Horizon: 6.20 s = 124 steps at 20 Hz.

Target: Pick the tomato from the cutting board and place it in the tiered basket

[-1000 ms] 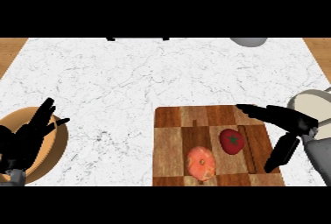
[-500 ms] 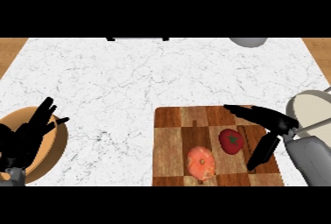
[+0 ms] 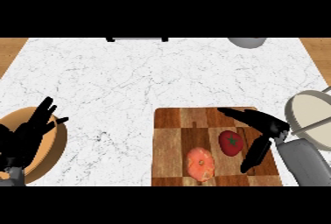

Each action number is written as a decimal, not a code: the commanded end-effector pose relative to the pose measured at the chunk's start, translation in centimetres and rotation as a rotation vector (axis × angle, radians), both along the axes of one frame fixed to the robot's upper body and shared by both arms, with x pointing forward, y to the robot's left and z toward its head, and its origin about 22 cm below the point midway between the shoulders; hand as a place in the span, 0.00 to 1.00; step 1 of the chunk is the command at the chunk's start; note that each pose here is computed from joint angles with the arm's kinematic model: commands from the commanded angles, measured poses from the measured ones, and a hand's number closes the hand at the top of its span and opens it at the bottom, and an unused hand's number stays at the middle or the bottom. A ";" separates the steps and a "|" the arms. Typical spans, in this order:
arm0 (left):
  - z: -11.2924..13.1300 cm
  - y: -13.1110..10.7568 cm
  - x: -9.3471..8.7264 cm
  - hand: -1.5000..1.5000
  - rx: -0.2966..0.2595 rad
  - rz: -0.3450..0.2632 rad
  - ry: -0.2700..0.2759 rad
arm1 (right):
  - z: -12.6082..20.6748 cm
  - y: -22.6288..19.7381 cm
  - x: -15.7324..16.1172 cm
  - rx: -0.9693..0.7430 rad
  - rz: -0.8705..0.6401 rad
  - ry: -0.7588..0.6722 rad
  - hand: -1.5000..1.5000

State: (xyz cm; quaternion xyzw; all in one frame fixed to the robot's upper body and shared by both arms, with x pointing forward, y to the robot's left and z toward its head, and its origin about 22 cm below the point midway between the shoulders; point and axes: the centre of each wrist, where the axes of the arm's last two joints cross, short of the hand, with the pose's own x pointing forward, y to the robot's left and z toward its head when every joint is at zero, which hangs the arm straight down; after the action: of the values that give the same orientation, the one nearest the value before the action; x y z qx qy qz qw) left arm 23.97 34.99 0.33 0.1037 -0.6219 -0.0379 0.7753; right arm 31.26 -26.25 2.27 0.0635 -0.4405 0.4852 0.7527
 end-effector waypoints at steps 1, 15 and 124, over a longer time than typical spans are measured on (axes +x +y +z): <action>-1.4 1.2 -1.5 0.50 0.030 0.053 0.130 | -3.1 2.9 -0.4 0.004 0.011 0.051 0.00; -2.5 0.5 -1.7 0.50 0.020 0.059 0.144 | 0.6 0.3 -1.0 0.122 -0.089 -0.168 1.00; -2.0 1.8 -3.1 0.50 0.019 0.092 0.141 | 33.1 -16.0 2.2 -0.840 -1.798 -0.694 0.00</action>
State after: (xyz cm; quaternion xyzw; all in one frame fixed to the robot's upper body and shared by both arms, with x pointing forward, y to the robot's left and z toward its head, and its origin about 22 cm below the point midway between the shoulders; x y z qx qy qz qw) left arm 22.84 35.68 0.38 0.1207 -0.6109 -0.0331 0.7817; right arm 35.44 -42.30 33.86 -0.7176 -0.2938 -0.0666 0.6279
